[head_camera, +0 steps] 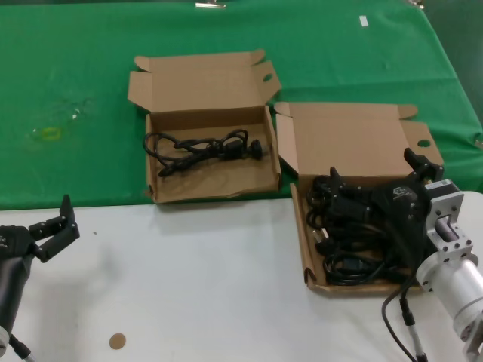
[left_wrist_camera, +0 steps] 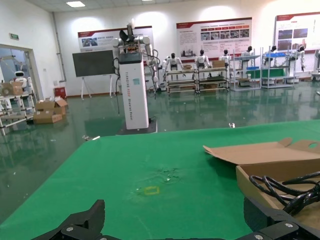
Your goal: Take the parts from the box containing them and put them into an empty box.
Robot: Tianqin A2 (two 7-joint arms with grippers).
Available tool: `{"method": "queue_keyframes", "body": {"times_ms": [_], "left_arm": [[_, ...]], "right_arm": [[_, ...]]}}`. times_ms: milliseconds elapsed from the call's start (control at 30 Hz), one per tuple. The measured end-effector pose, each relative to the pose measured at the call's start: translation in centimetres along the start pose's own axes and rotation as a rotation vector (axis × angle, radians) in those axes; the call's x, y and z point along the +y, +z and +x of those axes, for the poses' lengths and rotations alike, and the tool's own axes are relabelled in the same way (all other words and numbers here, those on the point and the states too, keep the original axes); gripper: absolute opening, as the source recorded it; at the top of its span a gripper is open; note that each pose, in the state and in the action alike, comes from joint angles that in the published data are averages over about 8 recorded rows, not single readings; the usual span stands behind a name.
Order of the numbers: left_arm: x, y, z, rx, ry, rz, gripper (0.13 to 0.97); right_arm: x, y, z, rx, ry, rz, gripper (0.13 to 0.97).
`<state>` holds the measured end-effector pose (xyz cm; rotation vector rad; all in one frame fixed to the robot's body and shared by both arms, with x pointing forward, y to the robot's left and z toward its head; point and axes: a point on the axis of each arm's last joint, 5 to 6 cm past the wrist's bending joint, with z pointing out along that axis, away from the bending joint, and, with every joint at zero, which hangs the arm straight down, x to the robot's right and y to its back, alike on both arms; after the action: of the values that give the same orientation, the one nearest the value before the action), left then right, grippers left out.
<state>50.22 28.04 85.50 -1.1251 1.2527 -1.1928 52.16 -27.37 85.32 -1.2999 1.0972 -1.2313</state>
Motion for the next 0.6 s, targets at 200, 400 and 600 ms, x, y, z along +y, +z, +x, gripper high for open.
{"method": "queue_keyframes", "body": {"times_ms": [200,400,600], "left_arm": [[0.0,0.0,0.0,0.0,0.0,0.0,0.966],[0.0,0.0,0.0,0.0,0.0,0.0,0.966],[0.0,0.0,0.0,0.0,0.0,0.0,0.966]], "right_arm": [[0.0,0.0,0.0,0.0,0.0,0.0,0.966],[0.0,0.0,0.0,0.0,0.0,0.0,0.966],[0.0,0.0,0.0,0.0,0.0,0.0,0.966]]}}
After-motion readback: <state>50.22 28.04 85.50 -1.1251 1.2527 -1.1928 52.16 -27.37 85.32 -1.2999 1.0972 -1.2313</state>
